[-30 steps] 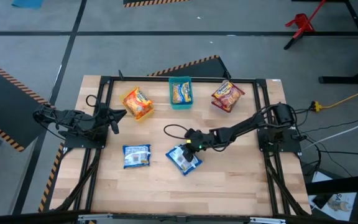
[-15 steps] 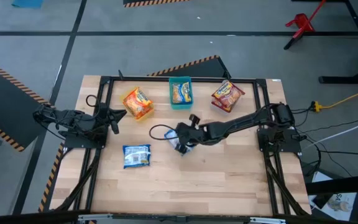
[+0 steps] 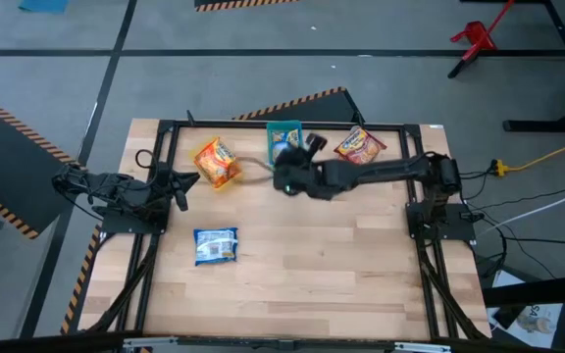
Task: Sort Maruchan noodles
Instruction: Put the right blue noodle pack into the green bin
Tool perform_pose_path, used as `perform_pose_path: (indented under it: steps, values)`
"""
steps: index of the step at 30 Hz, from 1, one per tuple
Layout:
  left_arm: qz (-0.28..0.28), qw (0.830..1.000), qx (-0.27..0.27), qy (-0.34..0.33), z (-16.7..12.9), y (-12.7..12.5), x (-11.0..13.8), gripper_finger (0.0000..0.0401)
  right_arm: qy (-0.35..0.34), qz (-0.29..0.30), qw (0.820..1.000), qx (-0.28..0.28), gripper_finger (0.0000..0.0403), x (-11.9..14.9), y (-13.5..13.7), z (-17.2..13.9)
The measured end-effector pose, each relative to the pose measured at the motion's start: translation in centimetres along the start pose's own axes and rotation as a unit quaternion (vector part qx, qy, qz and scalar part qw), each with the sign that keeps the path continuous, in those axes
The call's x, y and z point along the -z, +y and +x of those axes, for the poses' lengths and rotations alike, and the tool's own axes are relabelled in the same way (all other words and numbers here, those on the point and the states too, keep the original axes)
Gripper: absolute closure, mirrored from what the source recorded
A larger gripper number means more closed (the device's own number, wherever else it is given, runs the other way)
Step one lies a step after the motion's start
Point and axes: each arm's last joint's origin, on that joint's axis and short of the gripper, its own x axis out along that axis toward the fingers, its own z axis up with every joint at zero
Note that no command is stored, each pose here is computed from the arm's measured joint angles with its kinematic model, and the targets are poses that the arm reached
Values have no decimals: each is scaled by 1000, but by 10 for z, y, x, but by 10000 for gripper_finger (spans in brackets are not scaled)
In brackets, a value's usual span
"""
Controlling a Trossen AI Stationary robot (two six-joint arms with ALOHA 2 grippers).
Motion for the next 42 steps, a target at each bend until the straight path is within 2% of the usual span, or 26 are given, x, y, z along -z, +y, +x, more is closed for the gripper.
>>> perform_pose_path:
  steps: [5,10,14,36,42]
  values:
    - [0,1000,0,0,0,0,0,357,32,-3,999,44,403,1,-27,32]
    - [0,1000,0,0,0,0,0,357,63,14,996,59,403,7,-47,62]
    - [0,1000,0,0,0,0,0,357,73,28,996,50,403,10,-53,78]
    - [0,1000,-7,-5,0,0,0,357,100,10,994,32,403,22,-32,117]
    - [0,1000,-7,-5,0,0,0,357,105,2,995,5,400,26,-22,124]
